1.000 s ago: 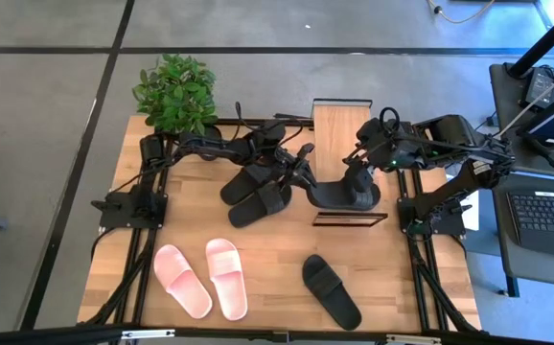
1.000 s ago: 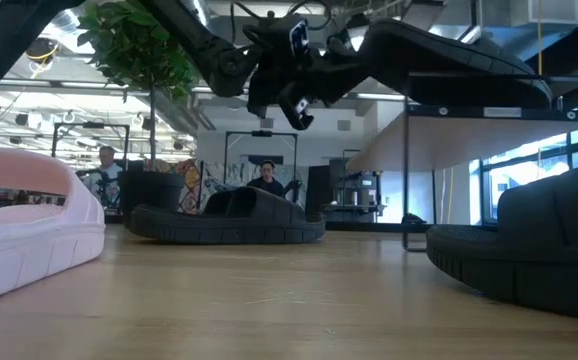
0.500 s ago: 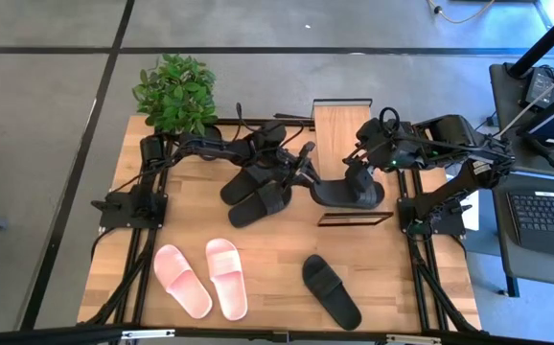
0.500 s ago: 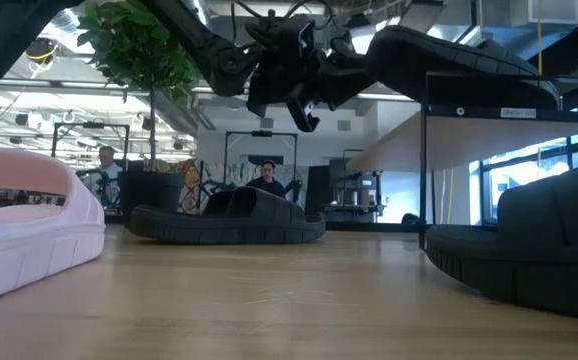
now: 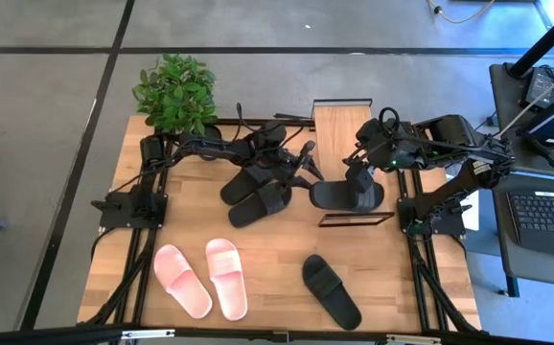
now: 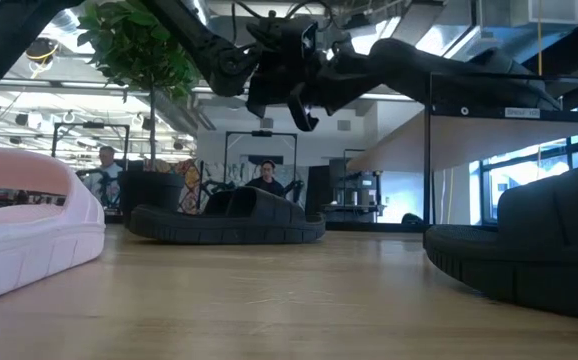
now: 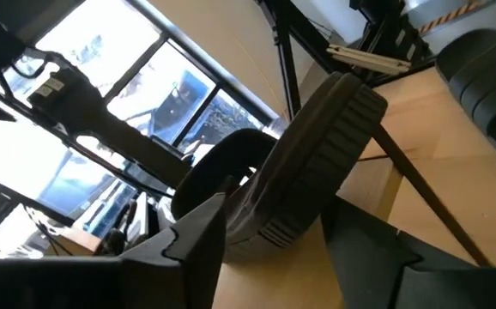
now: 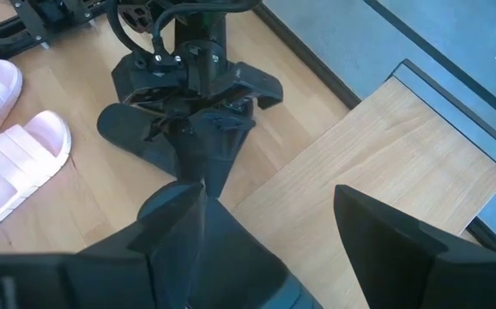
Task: Pick and place slides into the shelf
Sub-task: Put the black slide on the shelf
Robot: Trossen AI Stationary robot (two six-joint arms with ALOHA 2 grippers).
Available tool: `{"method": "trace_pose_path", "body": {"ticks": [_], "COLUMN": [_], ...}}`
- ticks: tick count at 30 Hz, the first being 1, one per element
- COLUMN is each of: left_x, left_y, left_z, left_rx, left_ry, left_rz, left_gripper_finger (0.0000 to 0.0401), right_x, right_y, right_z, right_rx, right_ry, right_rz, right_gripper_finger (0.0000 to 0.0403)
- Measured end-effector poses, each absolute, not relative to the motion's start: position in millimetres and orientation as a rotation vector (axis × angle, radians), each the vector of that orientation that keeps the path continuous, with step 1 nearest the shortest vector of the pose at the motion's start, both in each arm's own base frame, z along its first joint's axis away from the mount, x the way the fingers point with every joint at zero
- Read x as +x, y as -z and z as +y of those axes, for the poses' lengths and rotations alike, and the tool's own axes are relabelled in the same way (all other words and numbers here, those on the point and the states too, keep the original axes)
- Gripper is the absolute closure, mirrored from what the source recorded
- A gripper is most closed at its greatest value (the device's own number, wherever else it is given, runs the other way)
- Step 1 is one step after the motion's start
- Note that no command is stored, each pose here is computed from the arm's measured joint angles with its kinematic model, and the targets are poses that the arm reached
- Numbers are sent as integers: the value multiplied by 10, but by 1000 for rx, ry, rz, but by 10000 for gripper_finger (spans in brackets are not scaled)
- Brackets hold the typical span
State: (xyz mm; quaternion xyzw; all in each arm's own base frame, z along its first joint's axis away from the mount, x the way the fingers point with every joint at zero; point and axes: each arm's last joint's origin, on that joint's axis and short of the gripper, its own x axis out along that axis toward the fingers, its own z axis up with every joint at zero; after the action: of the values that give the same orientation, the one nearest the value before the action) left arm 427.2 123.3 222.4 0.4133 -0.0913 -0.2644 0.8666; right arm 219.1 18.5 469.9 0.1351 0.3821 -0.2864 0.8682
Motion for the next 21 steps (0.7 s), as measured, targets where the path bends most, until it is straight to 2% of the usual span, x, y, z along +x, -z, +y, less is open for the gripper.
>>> {"method": "trace_pose_path", "body": {"ticks": [7, 15, 21], "left_x": [4258, 4142, 4085], "left_y": [-2189, -2116, -2246], "left_z": [1313, 1478, 1340], "left_rx": [671, 553, 517], "left_ry": [497, 495, 536], "left_rz": [-75, 75, 122], "left_gripper_finger": [217, 217, 217], "right_x": [2190, 2192, 2191], "right_y": [-4699, -4699, -4700], "right_z": [186, 185, 185], "right_rx": [280, 274, 214], "right_ry": [598, 595, 567], "right_rz": [801, 802, 820], "right_gripper_finger": [146, 146, 146]}}
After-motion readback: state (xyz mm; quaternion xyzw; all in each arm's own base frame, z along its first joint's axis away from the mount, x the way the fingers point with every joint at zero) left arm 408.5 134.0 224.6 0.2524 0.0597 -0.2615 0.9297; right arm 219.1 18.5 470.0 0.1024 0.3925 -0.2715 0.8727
